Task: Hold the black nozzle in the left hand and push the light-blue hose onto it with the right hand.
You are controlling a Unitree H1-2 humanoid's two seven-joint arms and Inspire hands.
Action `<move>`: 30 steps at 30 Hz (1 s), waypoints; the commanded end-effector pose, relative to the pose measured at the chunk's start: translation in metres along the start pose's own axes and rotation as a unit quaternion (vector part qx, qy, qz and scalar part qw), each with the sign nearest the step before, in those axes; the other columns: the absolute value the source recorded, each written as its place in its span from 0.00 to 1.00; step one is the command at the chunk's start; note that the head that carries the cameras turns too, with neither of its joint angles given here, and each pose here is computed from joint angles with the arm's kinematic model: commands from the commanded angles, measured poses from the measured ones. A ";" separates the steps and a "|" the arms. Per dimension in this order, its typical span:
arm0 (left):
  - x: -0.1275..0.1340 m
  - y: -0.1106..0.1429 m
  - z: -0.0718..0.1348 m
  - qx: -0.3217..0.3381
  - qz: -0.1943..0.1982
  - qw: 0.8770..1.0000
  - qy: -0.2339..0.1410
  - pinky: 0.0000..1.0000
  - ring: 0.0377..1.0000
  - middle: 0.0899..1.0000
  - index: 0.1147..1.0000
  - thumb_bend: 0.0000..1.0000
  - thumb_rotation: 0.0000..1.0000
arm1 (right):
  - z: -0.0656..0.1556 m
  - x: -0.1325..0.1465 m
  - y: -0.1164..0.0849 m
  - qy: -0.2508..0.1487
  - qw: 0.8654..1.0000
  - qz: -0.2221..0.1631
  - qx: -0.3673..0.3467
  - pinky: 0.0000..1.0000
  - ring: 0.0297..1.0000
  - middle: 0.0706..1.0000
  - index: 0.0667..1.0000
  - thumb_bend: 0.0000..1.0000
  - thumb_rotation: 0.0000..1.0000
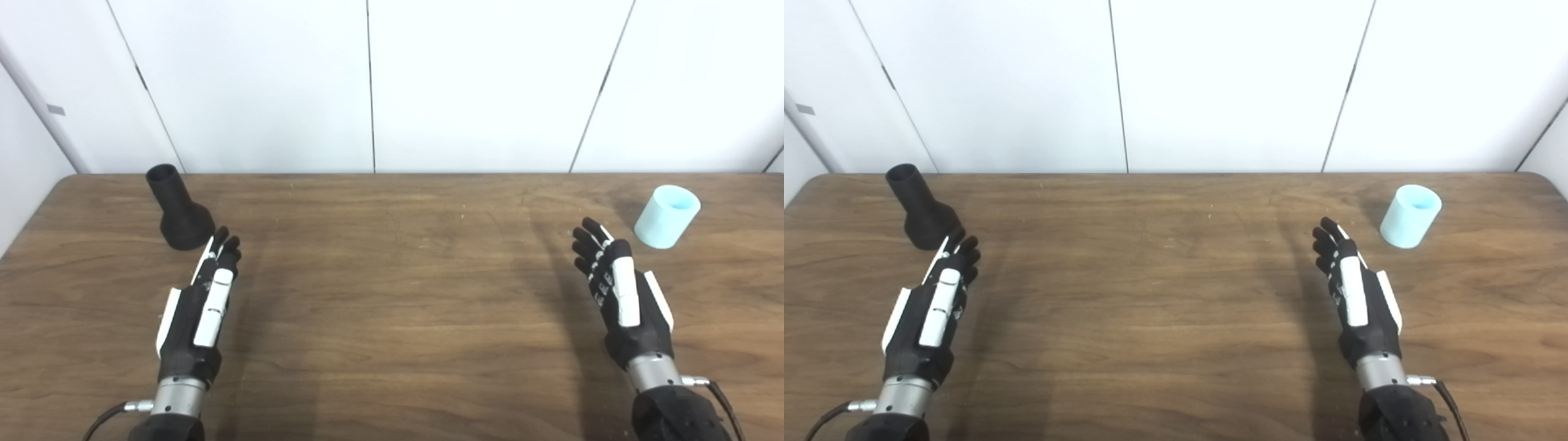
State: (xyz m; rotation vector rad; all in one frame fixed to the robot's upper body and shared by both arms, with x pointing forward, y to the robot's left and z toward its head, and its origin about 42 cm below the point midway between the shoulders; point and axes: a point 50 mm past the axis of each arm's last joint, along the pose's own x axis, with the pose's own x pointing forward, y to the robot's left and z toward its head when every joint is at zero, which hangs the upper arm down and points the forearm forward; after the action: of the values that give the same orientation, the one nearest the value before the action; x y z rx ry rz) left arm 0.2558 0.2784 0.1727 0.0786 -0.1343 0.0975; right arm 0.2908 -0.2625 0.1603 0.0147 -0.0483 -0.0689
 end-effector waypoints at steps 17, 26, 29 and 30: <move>0.006 0.000 0.016 0.001 -0.003 0.999 -0.040 1.00 0.98 0.96 0.94 0.35 0.86 | 0.019 0.007 0.002 -0.037 0.999 0.010 0.001 0.93 0.94 0.91 0.92 0.51 1.00; 0.006 -0.004 0.014 0.003 -0.004 0.999 -0.038 1.00 0.98 0.96 0.93 0.35 0.86 | 0.017 0.006 -0.002 -0.035 0.999 0.014 0.001 0.94 0.94 0.92 0.92 0.51 1.00; 0.005 -0.010 0.014 0.003 -0.004 0.999 -0.037 0.99 0.97 0.96 0.93 0.35 0.86 | 0.016 0.007 -0.008 -0.037 0.999 0.014 -0.005 0.94 0.94 0.91 0.93 0.50 1.00; 0.005 -0.013 0.014 0.003 -0.005 0.999 -0.037 0.99 0.97 0.96 0.93 0.35 0.87 | 0.015 0.008 -0.012 -0.037 0.999 0.014 -0.007 0.94 0.94 0.91 0.93 0.50 1.00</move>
State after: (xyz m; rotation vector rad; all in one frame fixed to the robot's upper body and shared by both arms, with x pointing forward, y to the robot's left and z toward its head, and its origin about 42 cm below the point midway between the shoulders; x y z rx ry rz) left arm 0.2565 0.2709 0.1715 0.0828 -0.1314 0.0866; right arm 0.2912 -0.2670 0.1588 0.0152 -0.0397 -0.0535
